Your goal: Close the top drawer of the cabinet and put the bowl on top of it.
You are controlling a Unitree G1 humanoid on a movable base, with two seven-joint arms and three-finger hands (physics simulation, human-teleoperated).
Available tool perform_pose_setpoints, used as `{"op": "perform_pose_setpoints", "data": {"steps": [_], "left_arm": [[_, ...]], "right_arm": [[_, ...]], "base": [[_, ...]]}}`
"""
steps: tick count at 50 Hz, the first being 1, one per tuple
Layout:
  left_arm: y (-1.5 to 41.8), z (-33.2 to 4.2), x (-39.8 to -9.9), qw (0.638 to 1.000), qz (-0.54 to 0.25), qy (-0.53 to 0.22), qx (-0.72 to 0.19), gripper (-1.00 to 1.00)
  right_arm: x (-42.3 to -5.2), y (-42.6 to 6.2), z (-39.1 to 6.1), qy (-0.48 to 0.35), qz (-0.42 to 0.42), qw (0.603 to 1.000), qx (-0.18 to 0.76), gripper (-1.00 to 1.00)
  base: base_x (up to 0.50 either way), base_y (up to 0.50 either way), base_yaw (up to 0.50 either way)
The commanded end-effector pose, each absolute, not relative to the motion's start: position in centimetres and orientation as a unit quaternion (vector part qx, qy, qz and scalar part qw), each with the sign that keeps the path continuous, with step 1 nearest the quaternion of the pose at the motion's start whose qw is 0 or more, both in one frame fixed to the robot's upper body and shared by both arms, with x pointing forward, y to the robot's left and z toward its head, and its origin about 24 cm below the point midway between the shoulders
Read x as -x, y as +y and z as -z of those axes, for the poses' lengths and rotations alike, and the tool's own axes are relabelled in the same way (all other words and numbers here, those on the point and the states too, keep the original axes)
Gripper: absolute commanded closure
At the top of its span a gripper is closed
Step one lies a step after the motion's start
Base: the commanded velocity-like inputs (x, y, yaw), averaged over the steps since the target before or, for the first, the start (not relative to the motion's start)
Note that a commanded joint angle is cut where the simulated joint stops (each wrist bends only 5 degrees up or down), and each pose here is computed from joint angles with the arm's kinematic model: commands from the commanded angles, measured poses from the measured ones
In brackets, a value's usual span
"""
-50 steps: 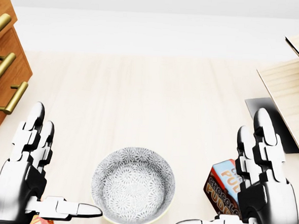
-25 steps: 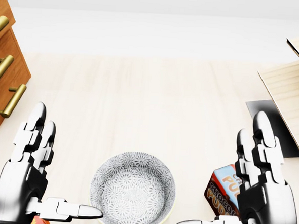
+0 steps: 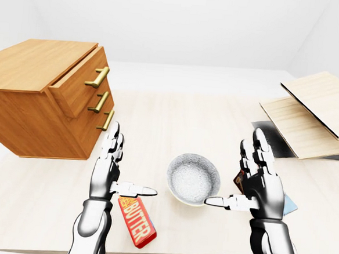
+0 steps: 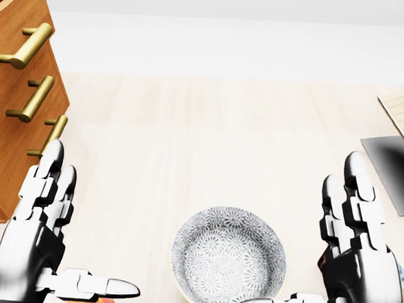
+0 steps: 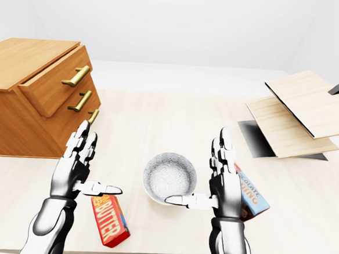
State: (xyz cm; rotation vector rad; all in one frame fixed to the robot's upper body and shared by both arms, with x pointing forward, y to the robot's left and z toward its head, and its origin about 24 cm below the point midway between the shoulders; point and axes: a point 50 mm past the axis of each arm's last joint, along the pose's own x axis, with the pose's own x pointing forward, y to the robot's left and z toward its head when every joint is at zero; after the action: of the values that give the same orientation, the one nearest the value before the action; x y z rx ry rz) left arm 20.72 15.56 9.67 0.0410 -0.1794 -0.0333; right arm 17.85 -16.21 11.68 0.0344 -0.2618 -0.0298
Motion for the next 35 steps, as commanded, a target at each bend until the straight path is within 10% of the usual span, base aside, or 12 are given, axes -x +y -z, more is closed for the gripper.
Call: {"op": "perform_pose_setpoints", "data": {"steps": [1, 35], "left_arm": [[15.5, -9.6, -20.7, 0.996, 0.018, -0.088, -0.022, -1.00], [13.9, -8.7, -21.5, 0.995, 0.037, -0.070, -0.055, -1.00]], "right_arm": [[-17.8, -16.2, -11.7, -0.132, 0.015, 0.991, -0.016, -1.00], [-17.3, -16.4, -12.2, -0.143, -0.002, 0.989, -0.037, -1.00]], "base": [[0.00, 0.32, 0.00], [0.00, 0.08, 0.00]]}}
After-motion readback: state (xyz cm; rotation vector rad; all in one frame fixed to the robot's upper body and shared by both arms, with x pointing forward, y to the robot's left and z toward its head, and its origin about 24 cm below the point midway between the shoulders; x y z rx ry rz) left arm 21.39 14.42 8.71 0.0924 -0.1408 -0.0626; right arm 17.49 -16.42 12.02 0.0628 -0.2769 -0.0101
